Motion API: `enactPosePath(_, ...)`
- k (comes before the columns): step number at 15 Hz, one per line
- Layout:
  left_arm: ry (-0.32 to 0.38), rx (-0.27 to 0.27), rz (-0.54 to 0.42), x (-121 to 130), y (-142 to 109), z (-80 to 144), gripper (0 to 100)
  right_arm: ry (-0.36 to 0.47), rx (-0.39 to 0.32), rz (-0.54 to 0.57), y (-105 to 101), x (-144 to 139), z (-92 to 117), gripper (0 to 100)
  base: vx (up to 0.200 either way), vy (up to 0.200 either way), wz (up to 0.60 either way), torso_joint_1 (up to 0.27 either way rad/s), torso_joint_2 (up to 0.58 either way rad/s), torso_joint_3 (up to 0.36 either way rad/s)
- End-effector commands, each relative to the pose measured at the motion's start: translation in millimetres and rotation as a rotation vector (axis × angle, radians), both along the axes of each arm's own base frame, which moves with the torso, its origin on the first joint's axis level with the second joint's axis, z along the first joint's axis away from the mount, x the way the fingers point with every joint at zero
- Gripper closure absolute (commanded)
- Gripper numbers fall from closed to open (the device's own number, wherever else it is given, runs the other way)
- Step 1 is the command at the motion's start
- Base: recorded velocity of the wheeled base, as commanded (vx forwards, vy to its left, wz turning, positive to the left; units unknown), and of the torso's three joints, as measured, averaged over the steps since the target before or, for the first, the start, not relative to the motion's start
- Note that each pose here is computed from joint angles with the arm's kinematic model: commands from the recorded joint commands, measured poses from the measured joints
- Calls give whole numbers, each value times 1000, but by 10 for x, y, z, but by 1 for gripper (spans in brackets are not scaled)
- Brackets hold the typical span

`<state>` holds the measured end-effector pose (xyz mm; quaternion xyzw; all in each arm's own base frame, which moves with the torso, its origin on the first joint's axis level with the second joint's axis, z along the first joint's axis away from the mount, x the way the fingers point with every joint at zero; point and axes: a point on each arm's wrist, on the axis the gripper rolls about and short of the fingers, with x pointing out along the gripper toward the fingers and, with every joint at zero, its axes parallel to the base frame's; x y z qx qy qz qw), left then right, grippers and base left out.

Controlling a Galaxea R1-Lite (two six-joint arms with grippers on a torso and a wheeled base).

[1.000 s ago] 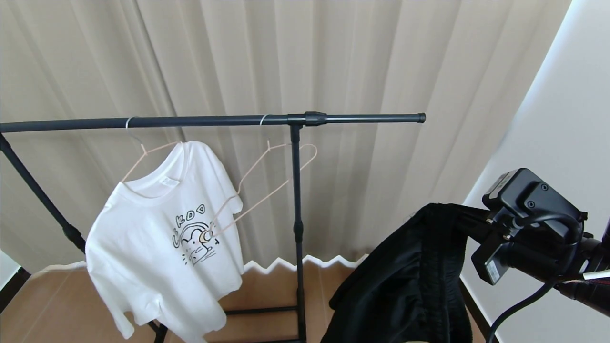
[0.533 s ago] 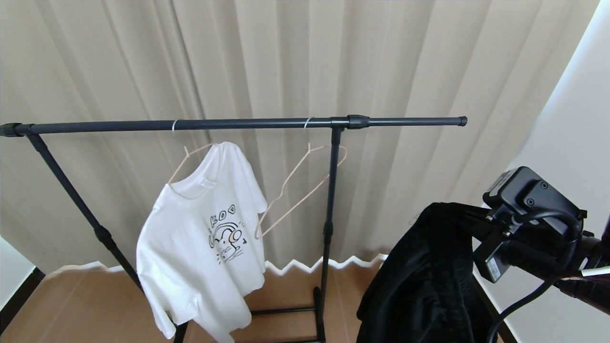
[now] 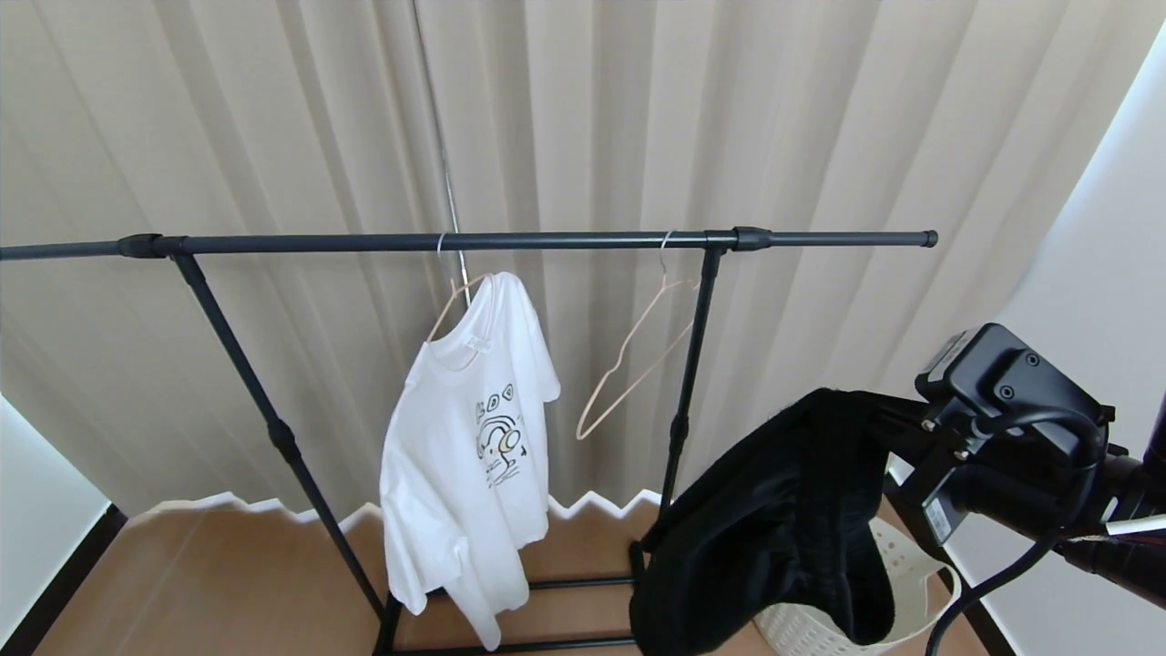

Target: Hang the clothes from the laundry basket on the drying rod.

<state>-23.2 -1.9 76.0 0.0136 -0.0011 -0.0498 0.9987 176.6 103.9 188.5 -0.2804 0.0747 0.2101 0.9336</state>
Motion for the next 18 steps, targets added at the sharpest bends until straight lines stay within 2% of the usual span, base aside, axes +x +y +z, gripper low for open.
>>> enactPosePath(1, 1, 0, 0, 1, 0, 1, 0, -3, 1, -3, -1, 5, 6, 100, 0, 0, 0, 0, 0, 0)
enactPosePath(10, 1, 0, 1, 1, 0, 1, 0, 1, 0, -3, 1, 3, -5, 100, 0, 0, 0, 0, 0, 0)
enactPosePath(13, 1, 2, 1, 1, 0, 1, 0, -27, 19, -2, 13, 22, 5, 100, 0, 0, -200, -1, -2, 1)
enactPosePath(18, 18, 8, -14, 12, -1, 1, 0, -60, 41, 8, 150, 62, -78, 100, 0, 0, 0, 0, 0, 0)
